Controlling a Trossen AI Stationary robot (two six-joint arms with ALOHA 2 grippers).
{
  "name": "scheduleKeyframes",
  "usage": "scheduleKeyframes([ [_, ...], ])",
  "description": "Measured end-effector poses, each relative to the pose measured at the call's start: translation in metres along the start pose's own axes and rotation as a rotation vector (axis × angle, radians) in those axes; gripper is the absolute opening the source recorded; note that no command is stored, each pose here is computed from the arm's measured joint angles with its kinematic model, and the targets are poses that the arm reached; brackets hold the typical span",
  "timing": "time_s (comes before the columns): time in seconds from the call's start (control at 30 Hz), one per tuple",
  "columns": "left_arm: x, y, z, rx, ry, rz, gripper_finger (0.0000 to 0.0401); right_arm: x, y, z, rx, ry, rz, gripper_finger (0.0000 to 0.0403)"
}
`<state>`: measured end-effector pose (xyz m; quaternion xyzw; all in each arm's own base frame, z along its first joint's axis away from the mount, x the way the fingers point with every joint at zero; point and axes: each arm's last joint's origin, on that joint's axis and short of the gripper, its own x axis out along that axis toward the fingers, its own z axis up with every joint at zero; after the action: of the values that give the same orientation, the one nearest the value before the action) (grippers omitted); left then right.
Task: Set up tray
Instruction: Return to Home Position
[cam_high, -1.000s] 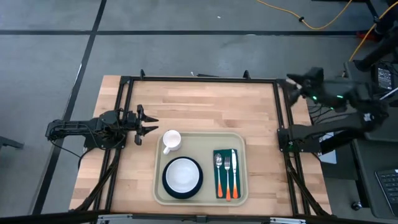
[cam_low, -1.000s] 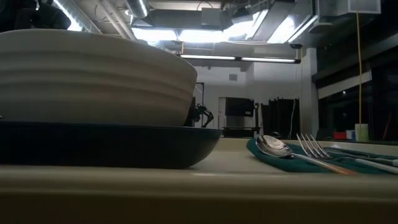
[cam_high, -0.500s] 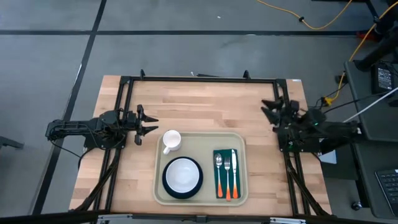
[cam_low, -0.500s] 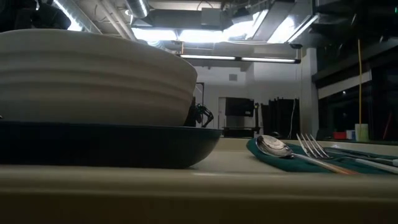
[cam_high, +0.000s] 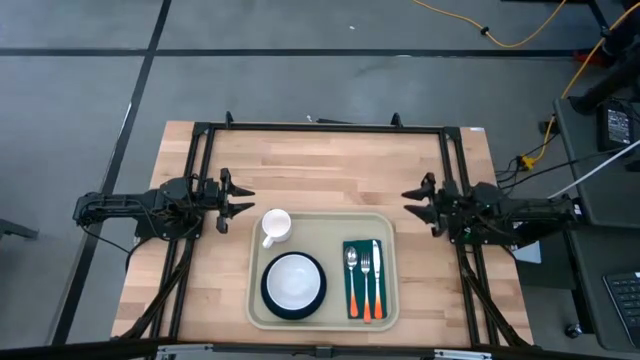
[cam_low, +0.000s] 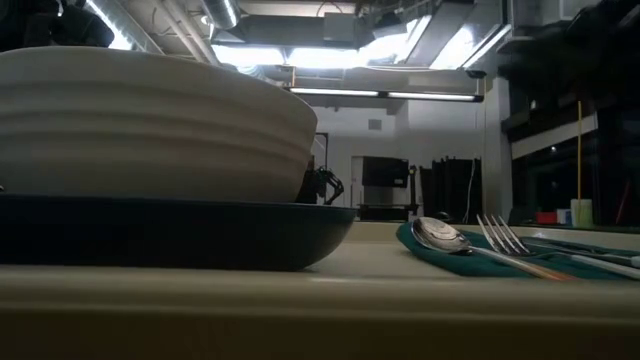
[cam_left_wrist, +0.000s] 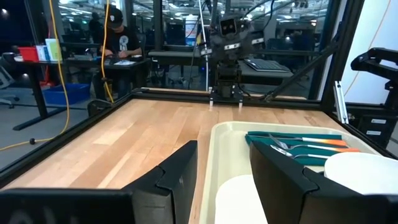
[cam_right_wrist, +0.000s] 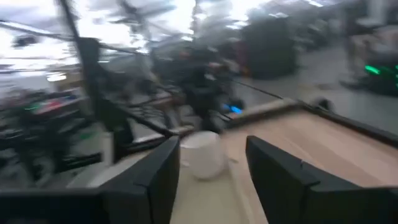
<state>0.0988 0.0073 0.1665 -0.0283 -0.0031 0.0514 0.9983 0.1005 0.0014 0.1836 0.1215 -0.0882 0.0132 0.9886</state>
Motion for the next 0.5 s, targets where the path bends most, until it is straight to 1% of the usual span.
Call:
scheduleKeyframes([
  [0.07,0.0,0.0,0.0,0.0,0.0,0.0,0.0143,0.0,-0.003,-0.004,0.016,0.028,-0.075,0.0184],
  [0.13,0.0,0.0,0.0,0.0,0.0,0.0,0.0143,-0.001,-0.005,-0.008,0.021,0.061,-0.109,0.0172],
  [0.2,0.0,0.0,0.0,0.0,0.0,0.0,0.0143,-0.001,-0.006,-0.011,0.018,0.102,-0.119,0.016],
  [0.37,0.0,0.0,0.0,0.0,0.0,0.0,0.0143,-0.002,-0.007,-0.019,0.087,0.171,-0.145,0.0147],
  [0.43,0.0,0.0,0.0,0.0,0.0,0.001,0.0143,-0.002,-0.007,-0.019,0.105,0.172,-0.143,0.0145],
  [0.5,0.0,0.0,0.0,0.0,0.0,0.001,0.0143,-0.002,-0.007,-0.018,0.097,0.17,-0.14,0.0145],
])
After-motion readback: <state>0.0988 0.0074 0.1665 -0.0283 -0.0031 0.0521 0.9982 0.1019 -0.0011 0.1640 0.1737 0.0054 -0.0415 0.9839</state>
